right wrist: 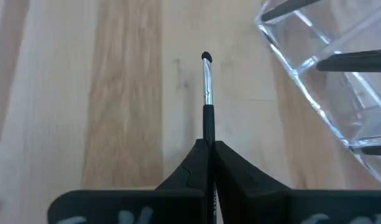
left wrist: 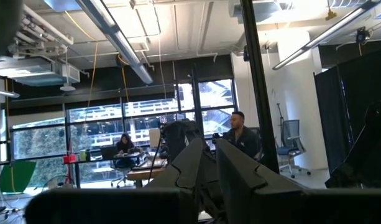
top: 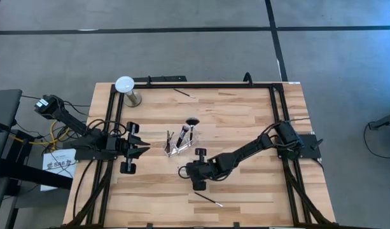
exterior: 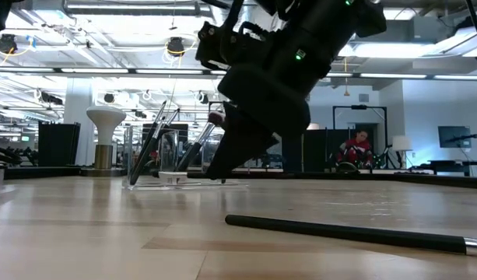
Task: Put items in baskets/containers
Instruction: Put the black eyeshadow brush into the left section of the transparent organizer
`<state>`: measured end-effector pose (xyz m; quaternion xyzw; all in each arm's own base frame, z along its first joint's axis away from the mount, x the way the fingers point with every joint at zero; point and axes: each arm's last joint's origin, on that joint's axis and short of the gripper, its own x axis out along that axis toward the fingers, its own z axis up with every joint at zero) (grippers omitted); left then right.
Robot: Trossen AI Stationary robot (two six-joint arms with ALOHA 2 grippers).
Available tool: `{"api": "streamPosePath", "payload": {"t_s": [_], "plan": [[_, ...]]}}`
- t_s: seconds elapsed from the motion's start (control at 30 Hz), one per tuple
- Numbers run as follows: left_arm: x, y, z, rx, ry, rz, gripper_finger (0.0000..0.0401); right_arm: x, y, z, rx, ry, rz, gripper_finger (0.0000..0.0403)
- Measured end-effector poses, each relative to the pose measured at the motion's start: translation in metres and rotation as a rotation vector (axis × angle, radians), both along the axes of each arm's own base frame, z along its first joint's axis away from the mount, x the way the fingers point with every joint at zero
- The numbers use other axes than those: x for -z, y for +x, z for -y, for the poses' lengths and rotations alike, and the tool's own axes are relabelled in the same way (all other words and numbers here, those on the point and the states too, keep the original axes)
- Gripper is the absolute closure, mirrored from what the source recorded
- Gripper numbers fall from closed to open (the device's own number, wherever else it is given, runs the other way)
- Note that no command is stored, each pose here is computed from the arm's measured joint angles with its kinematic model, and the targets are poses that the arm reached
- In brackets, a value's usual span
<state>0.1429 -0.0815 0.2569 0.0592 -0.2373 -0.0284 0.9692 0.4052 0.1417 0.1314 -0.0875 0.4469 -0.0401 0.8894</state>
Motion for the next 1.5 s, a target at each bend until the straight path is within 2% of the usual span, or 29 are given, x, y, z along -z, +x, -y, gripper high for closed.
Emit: {"api": "streamPosePath", "payload": {"t_s": [0.2, 0.4, 0.63, 0.97, 1.3, 1.5], "plan": [[0.002, 0.001, 0.001, -0.005, 0.026, -0.019, 0.0355, -0.021, -0.003, -0.001, 0.023, -0.030, 0.051, 0.0400], [0.006, 0.003, 0.002, -0.019, 0.075, -0.049, 0.0355, -0.044, -0.015, -0.016, 0.022, -0.074, 0.128, 0.0401], [0.007, 0.003, 0.002, -0.003, 0.051, -0.064, 0.0358, -0.060, -0.044, -0.023, 0.084, -0.170, 0.226, 0.0401], [0.011, 0.009, 0.001, -0.006, 0.036, -0.094, 0.0367, -0.065, -0.103, -0.010, 0.218, -0.162, 0.344, 0.0401], [0.025, 0.044, -0.018, 0.110, -0.039, -0.185, 0.0368, -0.066, -0.150, -0.006, 0.276, -0.137, 0.596, 0.0400], [0.038, 0.074, -0.019, 0.119, 0.029, -0.280, 0.0368, -0.065, -0.160, -0.004, 0.243, -0.097, 0.748, 0.0400]]}}
